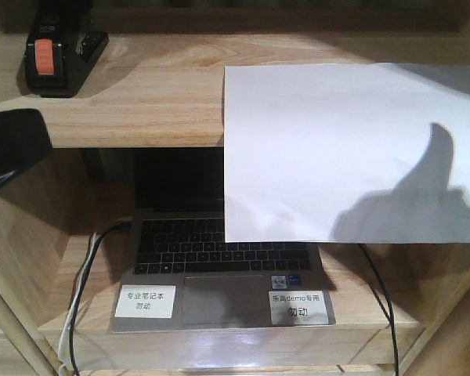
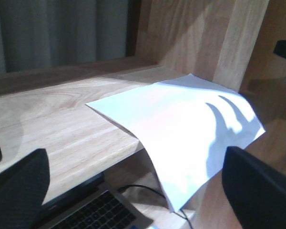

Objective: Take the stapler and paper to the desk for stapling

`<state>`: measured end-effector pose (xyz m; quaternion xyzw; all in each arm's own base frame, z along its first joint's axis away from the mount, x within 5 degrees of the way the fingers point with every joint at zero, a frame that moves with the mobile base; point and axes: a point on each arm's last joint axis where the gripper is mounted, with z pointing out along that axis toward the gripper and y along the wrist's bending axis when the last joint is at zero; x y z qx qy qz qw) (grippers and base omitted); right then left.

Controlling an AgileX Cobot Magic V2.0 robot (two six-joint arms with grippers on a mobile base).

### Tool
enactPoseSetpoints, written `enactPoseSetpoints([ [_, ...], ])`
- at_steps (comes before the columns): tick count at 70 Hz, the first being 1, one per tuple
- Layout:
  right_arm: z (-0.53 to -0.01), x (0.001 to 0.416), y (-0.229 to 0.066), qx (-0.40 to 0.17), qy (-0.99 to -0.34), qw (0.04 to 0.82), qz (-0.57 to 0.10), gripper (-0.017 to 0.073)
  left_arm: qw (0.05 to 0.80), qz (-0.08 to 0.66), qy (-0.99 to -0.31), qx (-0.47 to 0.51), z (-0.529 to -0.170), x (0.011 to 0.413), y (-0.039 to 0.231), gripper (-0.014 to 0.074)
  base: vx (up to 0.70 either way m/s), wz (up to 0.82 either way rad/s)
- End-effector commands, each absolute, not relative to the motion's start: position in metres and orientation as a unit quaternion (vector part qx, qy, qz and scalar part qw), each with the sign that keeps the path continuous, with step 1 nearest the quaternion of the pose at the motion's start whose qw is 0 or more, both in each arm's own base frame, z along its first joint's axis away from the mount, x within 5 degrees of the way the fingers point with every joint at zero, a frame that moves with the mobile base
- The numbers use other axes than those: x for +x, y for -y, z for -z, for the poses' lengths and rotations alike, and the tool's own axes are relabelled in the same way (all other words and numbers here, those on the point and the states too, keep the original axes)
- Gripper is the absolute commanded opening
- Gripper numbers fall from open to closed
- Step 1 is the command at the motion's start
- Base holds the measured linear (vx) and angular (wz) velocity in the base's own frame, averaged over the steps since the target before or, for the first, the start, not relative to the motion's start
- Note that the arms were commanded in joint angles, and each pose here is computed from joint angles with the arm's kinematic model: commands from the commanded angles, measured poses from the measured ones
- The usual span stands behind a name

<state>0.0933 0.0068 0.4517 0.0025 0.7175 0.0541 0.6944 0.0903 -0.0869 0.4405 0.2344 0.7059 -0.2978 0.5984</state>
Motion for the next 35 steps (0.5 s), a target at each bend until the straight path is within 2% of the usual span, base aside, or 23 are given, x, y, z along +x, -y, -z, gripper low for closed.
enactPoseSetpoints([
  [1,-0.466,0.092,-0.006,0.003,-0.685,0.727,-0.049,0.0358,0.63,0.303,-0.68,0.221,-0.458,0.094,0.088,0.068,0.0,0.0],
  [35,-0.466,0.092,-0.006,0.003,-0.688,0.725,-0.049,0.0356,0.596,0.164,-0.778,0.113,-0.528,0.177,0.121,0.0678,0.0,0.0],
])
